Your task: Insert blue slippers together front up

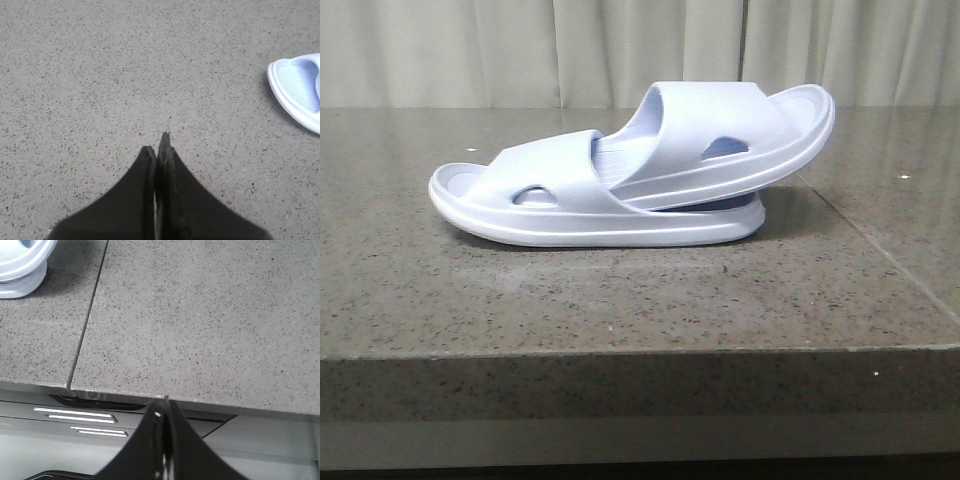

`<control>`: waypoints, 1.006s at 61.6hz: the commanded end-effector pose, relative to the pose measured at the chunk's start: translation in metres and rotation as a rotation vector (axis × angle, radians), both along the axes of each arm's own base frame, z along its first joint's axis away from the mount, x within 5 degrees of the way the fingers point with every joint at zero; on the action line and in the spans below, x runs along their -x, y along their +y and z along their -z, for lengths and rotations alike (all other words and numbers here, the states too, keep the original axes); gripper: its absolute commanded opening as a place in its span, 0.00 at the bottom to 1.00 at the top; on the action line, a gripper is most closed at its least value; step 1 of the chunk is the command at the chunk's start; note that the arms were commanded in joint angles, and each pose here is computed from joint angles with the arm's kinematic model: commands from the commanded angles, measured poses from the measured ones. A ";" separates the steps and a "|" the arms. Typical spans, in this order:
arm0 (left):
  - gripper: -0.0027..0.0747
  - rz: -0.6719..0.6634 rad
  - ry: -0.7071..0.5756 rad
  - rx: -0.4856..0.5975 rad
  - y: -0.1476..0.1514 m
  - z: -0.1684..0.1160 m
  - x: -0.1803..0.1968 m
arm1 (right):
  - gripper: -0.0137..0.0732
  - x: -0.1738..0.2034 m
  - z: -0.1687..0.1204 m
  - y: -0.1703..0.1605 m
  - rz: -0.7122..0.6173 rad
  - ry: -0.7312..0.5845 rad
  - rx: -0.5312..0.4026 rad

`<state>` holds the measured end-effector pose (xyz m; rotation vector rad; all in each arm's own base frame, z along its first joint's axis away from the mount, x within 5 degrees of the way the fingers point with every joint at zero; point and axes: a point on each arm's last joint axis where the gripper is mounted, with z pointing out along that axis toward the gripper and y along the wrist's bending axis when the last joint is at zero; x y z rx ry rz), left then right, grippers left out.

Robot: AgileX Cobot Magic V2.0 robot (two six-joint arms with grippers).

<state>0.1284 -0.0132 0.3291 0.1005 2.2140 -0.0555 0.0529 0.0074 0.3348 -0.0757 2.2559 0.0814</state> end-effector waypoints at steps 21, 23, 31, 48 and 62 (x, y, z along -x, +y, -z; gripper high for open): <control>0.01 -0.005 -0.103 0.040 -0.001 -0.015 -0.003 | 0.08 -0.003 -0.012 0.000 0.002 -0.088 -0.012; 0.01 -0.005 -0.103 0.040 -0.001 -0.015 -0.003 | 0.08 -0.003 -0.012 0.000 0.002 -0.088 -0.012; 0.01 -0.005 -0.103 0.040 -0.001 -0.015 -0.003 | 0.08 -0.003 -0.012 0.000 0.002 -0.088 -0.012; 0.01 0.001 -0.158 0.029 0.001 -0.015 0.011 | 0.08 -0.003 -0.012 0.000 0.002 -0.087 -0.012; 0.01 -0.027 -0.429 0.043 0.007 0.009 0.040 | 0.08 -0.003 -0.012 0.000 0.002 -0.087 -0.012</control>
